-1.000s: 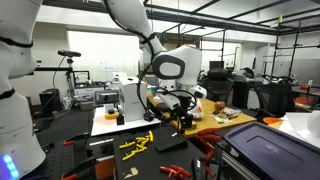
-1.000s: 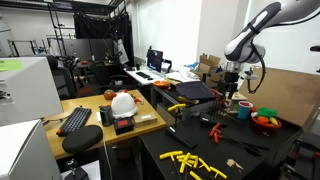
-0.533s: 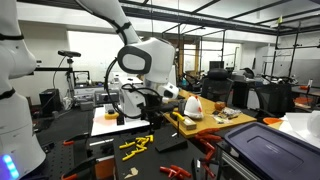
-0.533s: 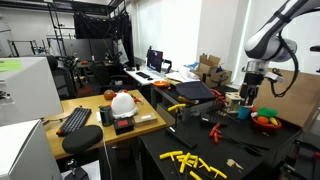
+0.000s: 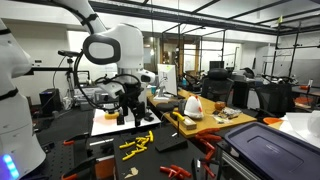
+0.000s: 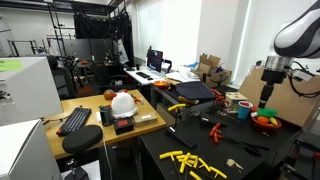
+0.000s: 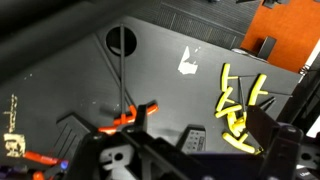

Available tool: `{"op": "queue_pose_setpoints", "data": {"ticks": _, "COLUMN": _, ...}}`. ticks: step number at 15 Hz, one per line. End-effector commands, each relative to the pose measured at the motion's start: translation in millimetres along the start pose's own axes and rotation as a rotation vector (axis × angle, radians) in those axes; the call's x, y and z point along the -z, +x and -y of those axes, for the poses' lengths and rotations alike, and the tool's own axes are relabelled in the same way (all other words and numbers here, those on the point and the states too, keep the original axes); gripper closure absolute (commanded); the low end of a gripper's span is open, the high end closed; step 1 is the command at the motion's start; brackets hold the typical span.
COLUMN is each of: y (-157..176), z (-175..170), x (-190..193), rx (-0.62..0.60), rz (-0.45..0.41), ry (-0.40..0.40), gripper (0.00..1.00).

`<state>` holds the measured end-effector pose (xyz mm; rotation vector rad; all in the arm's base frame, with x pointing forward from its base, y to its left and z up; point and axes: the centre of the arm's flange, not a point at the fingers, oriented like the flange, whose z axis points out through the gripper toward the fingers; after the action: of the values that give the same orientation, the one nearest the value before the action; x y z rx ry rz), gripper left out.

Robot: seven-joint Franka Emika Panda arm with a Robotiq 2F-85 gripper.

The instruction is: Unfasten the red handle and put it on the table

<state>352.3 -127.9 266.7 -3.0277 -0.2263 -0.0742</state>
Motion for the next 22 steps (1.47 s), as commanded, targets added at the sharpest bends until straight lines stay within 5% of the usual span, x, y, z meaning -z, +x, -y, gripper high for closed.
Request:
{"op": "queue_pose_setpoints", "data": {"ticks": 1, "y": -40.7, "z": 51.5, "x": 40.5, "rx": 0.08, "rz": -0.078, "ry": -0.052, "gripper": 0.0}}
{"op": "queue_pose_setpoints", "data": {"ticks": 10, "y": -36.1, "z": 117.3, "x": 126.3, "rx": 0.019, "rz": -0.06, "ry": -0.043, "gripper": 0.0}}
{"op": "queue_pose_setpoints", "data": {"ticks": 17, "y": -101.9, "z": 190.5, "x": 183.4, "rx": -0.19, "rz": 0.098, "ry": -0.057, "gripper": 0.0}}
{"op": "queue_pose_setpoints", "data": {"ticks": 18, "y": -54.3, "z": 161.8, "x": 175.1, "rx": -0.131, "rz": 0.103, "ry": -0.058, "gripper": 0.0}}
{"op": "queue_pose_setpoints", "data": {"ticks": 22, "y": -77.5, "z": 179.4, "x": 197.4, "rx": -0.166, "rz": 0.081, "ry": -0.076, "gripper": 0.0}}
